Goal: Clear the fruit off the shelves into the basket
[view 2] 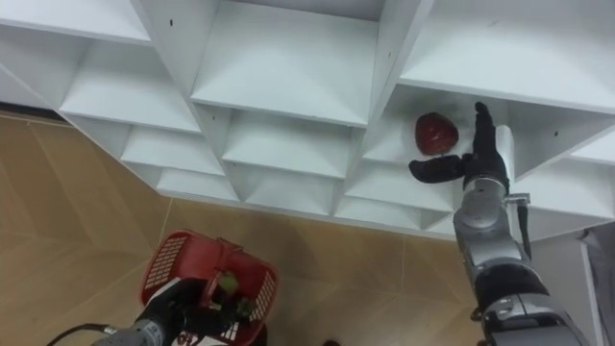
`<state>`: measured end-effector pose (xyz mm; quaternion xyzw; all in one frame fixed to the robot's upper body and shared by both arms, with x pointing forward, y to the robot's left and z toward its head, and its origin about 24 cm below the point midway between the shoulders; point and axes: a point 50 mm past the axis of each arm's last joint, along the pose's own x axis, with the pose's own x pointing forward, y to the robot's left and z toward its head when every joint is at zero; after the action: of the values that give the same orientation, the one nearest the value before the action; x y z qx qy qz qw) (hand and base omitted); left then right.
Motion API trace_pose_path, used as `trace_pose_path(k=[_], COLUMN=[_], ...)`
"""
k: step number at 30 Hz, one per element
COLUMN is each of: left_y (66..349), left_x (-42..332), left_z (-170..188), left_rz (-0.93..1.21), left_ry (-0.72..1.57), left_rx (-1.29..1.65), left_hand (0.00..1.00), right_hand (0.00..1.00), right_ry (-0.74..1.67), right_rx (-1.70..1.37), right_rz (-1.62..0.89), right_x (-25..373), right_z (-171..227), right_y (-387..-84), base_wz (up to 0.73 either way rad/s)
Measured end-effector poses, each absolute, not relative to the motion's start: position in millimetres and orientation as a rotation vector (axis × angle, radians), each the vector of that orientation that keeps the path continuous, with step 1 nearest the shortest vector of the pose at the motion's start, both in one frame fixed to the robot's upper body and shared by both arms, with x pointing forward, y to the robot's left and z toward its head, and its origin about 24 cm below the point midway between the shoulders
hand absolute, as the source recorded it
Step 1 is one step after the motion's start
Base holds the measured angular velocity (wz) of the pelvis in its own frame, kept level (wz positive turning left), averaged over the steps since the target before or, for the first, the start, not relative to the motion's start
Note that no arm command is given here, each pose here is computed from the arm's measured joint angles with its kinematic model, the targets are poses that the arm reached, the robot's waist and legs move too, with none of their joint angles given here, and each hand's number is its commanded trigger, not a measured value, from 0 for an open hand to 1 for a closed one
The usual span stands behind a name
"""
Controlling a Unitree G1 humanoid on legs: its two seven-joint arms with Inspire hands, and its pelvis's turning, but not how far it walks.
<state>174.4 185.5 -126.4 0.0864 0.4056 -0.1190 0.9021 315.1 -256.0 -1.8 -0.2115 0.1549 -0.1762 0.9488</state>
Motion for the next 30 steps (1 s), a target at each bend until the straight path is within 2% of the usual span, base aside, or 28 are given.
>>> trace_pose_path(k=[16, 30], left_y=[174.2, 165.6], left_x=[182.5, 186.1], left_z=[-125.6, -127.6], left_rz=[-0.267, -0.29], left_ry=[0.854, 0.872], left_rx=[0.196, 0.216], left_hand=[1.0, 1.0], right_hand=[0.0, 0.0], right_ry=[0.28, 0.3], right_rx=[-0.388, -0.428], right_rz=[-0.353, -0.316], right_x=[330.7, 330.3], right_z=[14.7, 10.5], right_y=[-250.3, -244.3], base_wz=[0.0, 0.0])
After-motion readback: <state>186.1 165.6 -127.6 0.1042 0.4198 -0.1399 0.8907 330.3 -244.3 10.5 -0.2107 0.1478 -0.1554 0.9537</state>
